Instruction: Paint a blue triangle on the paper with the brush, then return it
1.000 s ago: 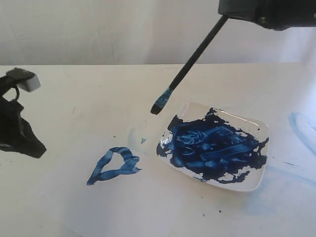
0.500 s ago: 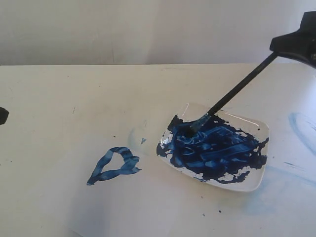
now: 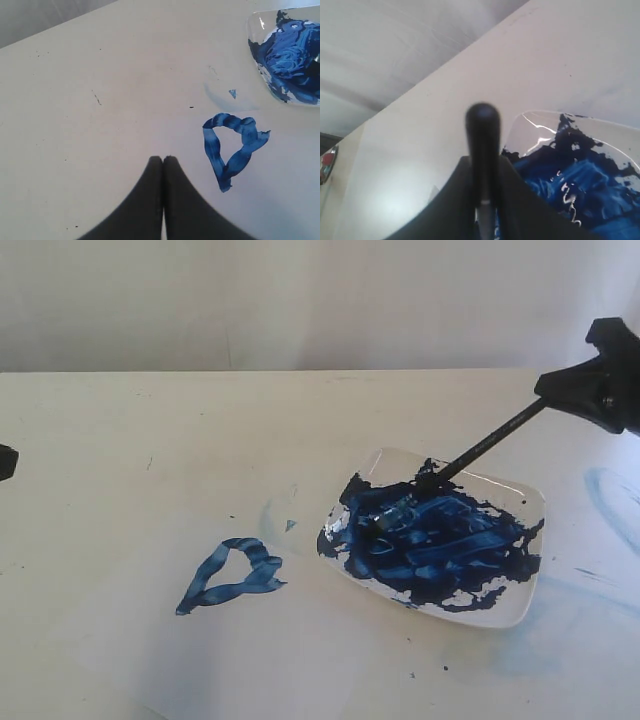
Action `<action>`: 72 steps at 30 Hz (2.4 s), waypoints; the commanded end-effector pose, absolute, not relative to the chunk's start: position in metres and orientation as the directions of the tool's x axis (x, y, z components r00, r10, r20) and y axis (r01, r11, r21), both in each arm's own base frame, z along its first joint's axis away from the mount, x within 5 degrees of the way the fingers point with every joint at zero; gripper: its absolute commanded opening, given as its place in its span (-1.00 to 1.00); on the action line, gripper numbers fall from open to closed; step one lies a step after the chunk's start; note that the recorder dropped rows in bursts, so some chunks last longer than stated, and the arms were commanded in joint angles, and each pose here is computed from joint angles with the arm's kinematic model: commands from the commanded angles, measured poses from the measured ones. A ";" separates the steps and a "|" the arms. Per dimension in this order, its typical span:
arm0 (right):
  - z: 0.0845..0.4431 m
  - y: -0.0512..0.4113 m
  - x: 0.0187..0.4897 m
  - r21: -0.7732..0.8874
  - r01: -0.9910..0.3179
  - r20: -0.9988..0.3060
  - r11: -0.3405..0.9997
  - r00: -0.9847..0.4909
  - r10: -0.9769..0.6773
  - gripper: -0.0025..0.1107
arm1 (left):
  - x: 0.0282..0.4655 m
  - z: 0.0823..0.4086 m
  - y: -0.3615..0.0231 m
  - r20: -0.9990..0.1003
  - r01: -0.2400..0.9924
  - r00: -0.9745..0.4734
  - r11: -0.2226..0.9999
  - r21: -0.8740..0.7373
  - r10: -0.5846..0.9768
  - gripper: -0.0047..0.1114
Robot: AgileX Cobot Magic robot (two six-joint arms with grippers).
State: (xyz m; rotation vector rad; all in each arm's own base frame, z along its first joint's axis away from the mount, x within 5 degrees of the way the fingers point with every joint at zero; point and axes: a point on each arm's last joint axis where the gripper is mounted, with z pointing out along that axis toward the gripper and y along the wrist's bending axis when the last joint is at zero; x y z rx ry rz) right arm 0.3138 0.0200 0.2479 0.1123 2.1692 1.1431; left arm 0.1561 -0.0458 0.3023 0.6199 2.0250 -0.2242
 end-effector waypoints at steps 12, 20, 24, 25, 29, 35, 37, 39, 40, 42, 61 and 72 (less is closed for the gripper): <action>0.215 0.011 0.327 0.749 -0.102 -0.459 0.655 -0.792 0.402 -0.96 | 0.154 0.301 -0.048 -0.858 0.518 -0.405 0.853 0.070 0.317 -0.92; 0.198 0.006 0.334 0.735 -0.033 -0.434 0.678 -0.791 0.432 -0.96 | 0.154 0.302 -0.047 -0.858 0.517 -0.404 0.853 0.071 0.316 -0.92; 0.184 0.005 0.337 0.739 0.007 -0.400 0.674 -0.801 0.446 -0.96 | 0.154 0.302 -0.047 -0.858 0.517 -0.404 0.853 0.071 0.316 -0.92; 0.181 0.004 0.339 0.737 0.023 -0.394 0.675 -0.798 0.457 -0.96 | 0.154 0.302 -0.047 -0.858 0.517 -0.404 0.853 0.071 0.316 -0.92; 0.173 -0.002 0.342 0.714 0.075 -0.394 0.696 -0.779 0.487 -0.96 | 0.154 0.302 -0.047 -0.858 0.517 -0.404 0.853 0.071 0.316 -0.92; 0.170 -0.006 0.344 0.690 0.111 -0.402 0.715 -0.762 0.507 -0.96 | 0.155 0.302 -0.047 -0.860 0.513 -0.401 0.855 0.073 0.315 -0.92; 0.169 -0.007 0.345 0.680 0.122 -0.408 0.723 -0.756 0.512 -0.96 | 0.155 0.302 -0.047 -0.860 0.513 -0.401 0.855 0.073 0.315 -0.92; 0.166 -0.008 0.346 0.680 0.135 -0.401 0.721 -0.754 0.519 -0.96 | 0.155 0.302 -0.047 -0.860 0.513 -0.401 0.855 0.073 0.315 -0.92; 0.165 -0.008 0.346 0.683 0.140 -0.397 0.717 -0.754 0.524 -0.96 | 0.155 0.302 -0.047 -0.860 0.513 -0.401 0.855 0.073 0.315 -0.92; 0.162 -0.008 0.347 0.690 0.153 -0.385 0.708 -0.751 0.537 -0.96 | 0.155 0.302 -0.047 -0.860 0.513 -0.401 0.855 0.073 0.315 -0.92; 0.161 -0.013 0.357 0.785 0.282 -0.287 0.551 -0.622 0.728 -0.96 | 0.155 0.302 -0.047 -0.860 0.513 -0.401 0.855 0.073 0.315 -0.92; 0.163 -0.016 0.361 0.815 0.304 -0.265 0.493 -0.561 0.784 -0.96 | 0.155 0.302 -0.047 -0.860 0.513 -0.401 0.855 0.073 0.315 -0.92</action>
